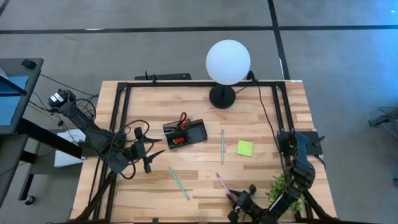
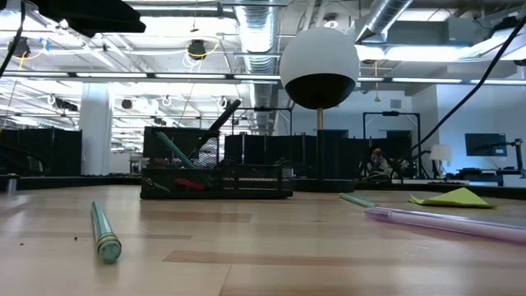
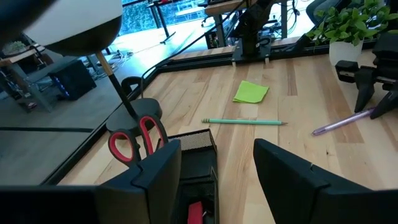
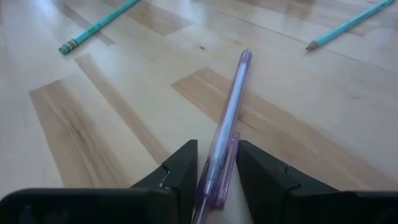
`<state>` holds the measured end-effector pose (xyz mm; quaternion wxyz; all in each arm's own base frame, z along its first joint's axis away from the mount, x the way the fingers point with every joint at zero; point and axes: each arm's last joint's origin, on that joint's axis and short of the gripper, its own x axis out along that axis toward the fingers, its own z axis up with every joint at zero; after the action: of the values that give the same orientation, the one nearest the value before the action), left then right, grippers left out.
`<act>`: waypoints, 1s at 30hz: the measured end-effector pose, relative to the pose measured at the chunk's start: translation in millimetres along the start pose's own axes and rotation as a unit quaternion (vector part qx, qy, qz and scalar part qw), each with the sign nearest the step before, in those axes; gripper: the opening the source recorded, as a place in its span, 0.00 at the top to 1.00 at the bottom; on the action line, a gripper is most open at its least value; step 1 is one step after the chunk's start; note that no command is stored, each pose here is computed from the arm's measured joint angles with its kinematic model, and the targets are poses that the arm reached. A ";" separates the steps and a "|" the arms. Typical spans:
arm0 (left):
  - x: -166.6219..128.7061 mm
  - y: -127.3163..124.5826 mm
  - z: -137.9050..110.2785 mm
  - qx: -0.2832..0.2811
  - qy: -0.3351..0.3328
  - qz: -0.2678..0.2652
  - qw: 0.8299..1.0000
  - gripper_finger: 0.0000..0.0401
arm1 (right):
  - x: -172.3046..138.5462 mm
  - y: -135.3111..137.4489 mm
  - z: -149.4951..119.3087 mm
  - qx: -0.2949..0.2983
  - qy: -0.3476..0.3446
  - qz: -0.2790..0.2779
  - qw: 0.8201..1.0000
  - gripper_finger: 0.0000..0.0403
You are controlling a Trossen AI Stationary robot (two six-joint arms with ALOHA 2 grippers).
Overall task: Pick and place office supplies into organizer
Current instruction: Put the purple pen into the black desk organizer
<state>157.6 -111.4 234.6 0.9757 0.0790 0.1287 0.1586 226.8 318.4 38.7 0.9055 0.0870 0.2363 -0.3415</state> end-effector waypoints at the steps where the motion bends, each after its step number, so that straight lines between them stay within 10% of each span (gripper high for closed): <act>1: 0.0 0.1 -0.6 -0.002 0.002 0.001 1.000 0.50 | 0.7 0.3 0.3 0.002 0.000 0.000 1.000 0.72; 23: 0.0 0.8 -2.1 -0.050 0.005 0.008 0.999 0.50 | 29.6 5.1 15.8 0.029 -0.010 -0.026 0.999 0.91; 30: -0.1 2.0 -1.7 -0.073 -0.002 0.027 0.997 0.50 | 44.8 10.1 58.4 0.003 0.015 -0.064 0.998 0.91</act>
<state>156.5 -109.4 233.3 0.9745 0.0108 0.1131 0.1935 284.4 281.5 67.9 0.8779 0.0792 0.2537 -0.3983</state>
